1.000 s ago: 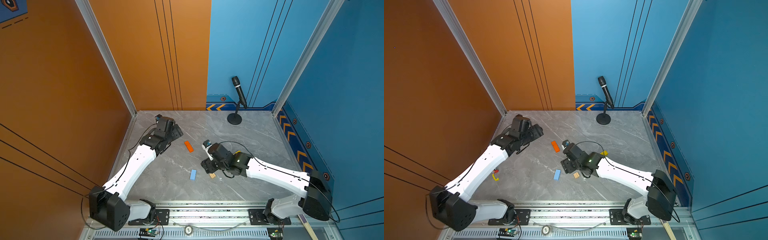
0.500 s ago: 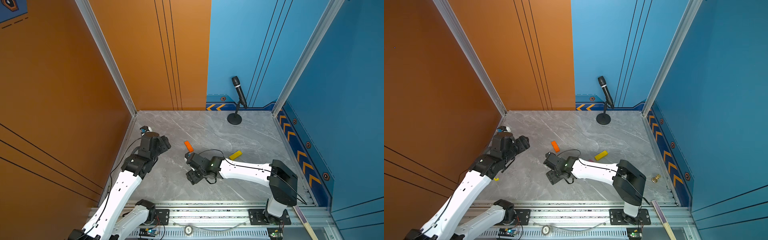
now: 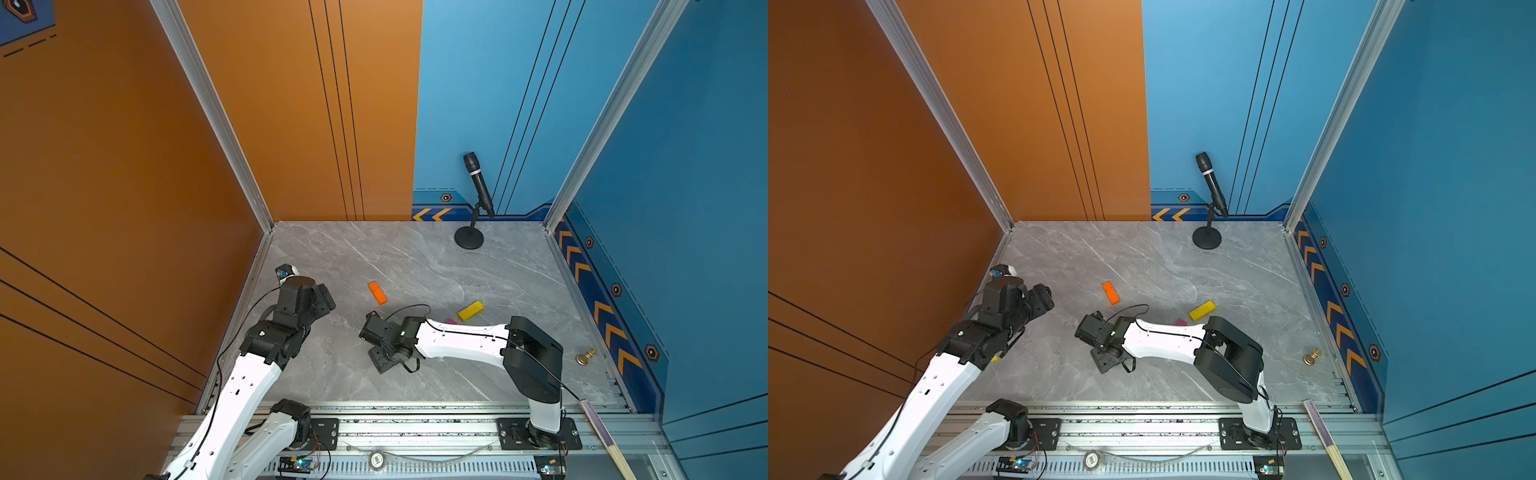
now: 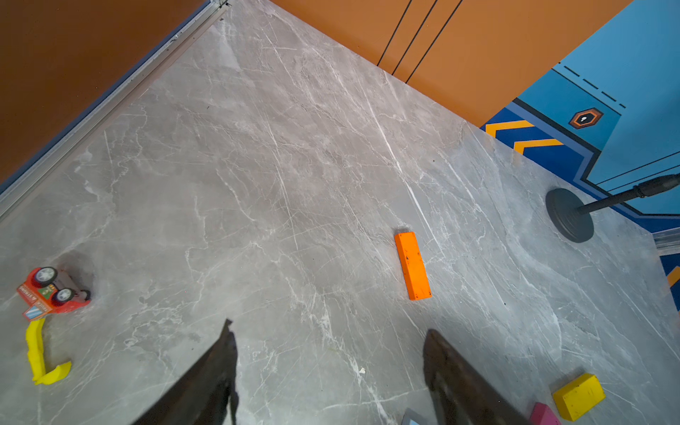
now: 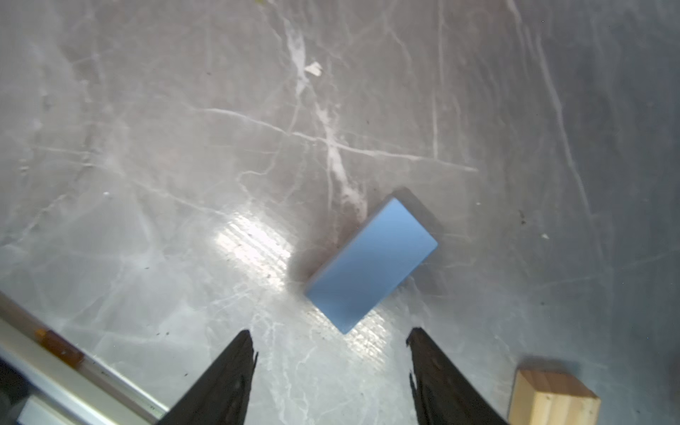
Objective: Assemble the letter v with building blocks
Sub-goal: Pick up the building block from the center of the board.
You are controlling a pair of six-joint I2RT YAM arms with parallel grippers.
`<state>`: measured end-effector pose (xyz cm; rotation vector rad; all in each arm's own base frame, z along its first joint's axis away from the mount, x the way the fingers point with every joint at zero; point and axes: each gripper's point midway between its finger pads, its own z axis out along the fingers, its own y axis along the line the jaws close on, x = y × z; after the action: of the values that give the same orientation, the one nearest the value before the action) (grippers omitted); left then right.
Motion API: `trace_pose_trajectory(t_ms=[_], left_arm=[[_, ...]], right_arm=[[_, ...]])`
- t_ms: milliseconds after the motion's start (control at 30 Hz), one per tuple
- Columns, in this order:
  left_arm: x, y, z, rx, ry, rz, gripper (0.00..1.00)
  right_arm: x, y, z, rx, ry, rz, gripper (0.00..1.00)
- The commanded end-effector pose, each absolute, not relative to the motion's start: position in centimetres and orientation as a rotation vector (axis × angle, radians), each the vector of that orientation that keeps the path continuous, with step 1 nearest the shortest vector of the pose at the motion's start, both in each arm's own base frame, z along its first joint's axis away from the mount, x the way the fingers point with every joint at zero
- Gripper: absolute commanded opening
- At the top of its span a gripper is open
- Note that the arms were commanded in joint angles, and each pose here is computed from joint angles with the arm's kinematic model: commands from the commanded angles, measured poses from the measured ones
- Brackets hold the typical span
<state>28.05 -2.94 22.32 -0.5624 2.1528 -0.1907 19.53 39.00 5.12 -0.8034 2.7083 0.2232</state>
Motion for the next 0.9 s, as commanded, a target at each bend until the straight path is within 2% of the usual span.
trace_pose_trajectory(t_ms=[0, 533, 733, 867], left_arm=[[27.7, -2.3, 22.1, -0.562, 2.159, -0.151, 0.8], [27.2, -2.0, 20.6, -0.585, 2.181, -0.149, 0.8], [27.2, -1.8, 20.7, -0.59, 2.176, -0.144, 0.8], [27.2, -1.7, 20.6, -0.59, 2.177, -0.139, 0.8]], right_arm=[[20.9, 38.7, 5.4, -0.697, 2.718, 0.158, 0.67], [23.4, 38.7, 4.4, -0.485, 2.784, 0.122, 0.65], [23.0, 38.4, 2.5, -0.486, 2.831, 0.068, 0.58], [22.7, 37.9, 2.2, -0.489, 2.849, 0.028, 0.58]])
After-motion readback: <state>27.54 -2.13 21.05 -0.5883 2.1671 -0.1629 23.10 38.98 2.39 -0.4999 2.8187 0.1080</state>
